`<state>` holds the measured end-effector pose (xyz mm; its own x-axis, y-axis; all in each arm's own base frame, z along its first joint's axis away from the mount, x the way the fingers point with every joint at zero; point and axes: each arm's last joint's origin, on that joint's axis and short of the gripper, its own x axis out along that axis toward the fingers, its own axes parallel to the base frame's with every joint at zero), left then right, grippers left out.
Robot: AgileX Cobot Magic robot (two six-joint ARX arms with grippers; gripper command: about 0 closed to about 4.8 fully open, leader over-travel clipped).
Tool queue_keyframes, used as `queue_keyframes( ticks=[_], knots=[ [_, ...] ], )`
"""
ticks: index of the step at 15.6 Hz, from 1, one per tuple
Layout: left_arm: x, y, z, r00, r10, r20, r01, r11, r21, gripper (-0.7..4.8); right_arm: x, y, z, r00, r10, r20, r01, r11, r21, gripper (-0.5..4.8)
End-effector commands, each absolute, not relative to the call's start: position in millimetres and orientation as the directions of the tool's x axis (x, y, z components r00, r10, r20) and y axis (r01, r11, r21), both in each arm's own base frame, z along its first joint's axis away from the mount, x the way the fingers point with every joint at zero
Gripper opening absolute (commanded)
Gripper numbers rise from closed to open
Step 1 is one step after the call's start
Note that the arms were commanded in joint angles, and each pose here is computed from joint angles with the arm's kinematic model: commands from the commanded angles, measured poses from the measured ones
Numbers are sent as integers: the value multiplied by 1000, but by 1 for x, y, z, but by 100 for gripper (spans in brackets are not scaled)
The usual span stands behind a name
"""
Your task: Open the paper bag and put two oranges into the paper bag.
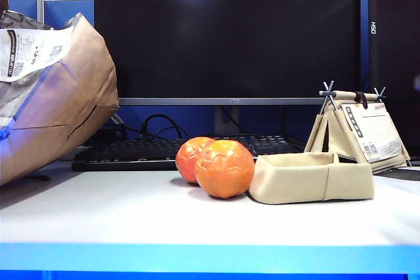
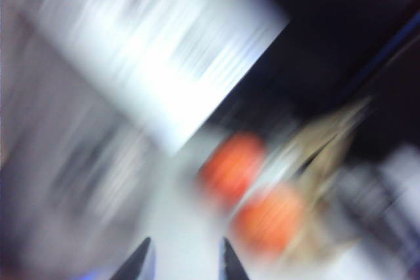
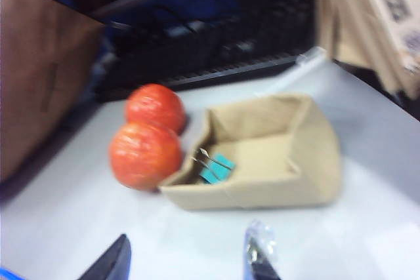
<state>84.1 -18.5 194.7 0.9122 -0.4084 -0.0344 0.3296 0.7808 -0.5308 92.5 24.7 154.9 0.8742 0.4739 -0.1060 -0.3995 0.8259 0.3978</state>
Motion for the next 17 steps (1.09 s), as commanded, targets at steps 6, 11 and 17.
queue_keyframes(
  ticks=[6, 11, 17],
  knots=[
    [46, 2, 303, 941, 135, 310, -69, 974, -215, 57, 93, 25, 161, 873, 486, -34, -428, 799, 422, 221],
    [87, 1, 374, 955, 275, 110, -288, 950, 119, 96, 92, 26, 167, 852, 524, 22, -474, 750, 461, 221],
    [157, -2, 427, 880, 460, -118, -390, 842, 373, 233, 90, 28, 179, 808, 582, 94, -547, 680, 487, 221]
  ],
)
